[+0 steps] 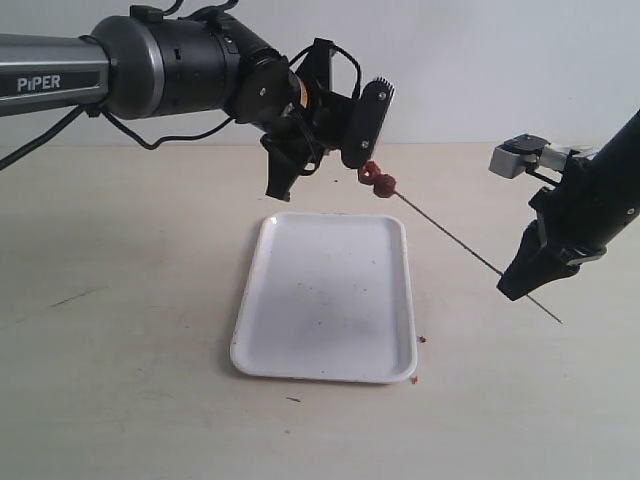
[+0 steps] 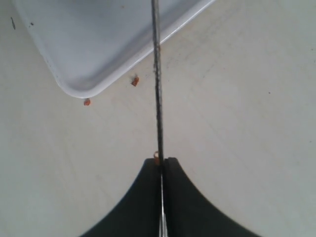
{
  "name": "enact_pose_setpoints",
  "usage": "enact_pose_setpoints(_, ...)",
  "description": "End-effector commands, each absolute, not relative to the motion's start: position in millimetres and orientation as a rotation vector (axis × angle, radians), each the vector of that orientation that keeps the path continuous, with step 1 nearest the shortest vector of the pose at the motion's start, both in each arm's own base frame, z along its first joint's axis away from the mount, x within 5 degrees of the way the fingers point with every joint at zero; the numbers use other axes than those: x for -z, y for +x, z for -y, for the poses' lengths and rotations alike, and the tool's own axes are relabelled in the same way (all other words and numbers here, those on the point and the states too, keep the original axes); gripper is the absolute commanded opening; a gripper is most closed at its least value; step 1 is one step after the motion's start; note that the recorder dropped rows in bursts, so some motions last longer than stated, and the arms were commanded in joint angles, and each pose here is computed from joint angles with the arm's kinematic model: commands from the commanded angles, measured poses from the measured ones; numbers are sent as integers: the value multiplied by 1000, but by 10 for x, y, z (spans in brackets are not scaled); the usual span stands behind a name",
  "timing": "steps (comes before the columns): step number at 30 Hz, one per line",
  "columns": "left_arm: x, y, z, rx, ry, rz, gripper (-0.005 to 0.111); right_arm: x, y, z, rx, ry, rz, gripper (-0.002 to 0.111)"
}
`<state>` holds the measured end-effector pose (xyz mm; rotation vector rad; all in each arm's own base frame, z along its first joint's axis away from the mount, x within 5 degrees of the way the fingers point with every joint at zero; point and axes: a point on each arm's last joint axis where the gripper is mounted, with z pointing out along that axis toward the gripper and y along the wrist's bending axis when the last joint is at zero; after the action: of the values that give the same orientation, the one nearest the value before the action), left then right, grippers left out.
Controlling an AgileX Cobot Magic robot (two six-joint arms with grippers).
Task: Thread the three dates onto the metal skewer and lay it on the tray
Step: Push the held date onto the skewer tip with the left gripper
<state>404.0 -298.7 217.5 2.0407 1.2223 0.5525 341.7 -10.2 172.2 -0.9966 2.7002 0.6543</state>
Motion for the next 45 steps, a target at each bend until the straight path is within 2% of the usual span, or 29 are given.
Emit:
enact_pose_setpoints(1,-2270,4063,2908,-544,1996,-1275,27,-1729,3429,114,-636,-978,-2697,0)
enact_pose_setpoints(45,-2237,4074,2943,-572,2007,-1228,27,-1738,3428,96,-663,-993,-2675,0)
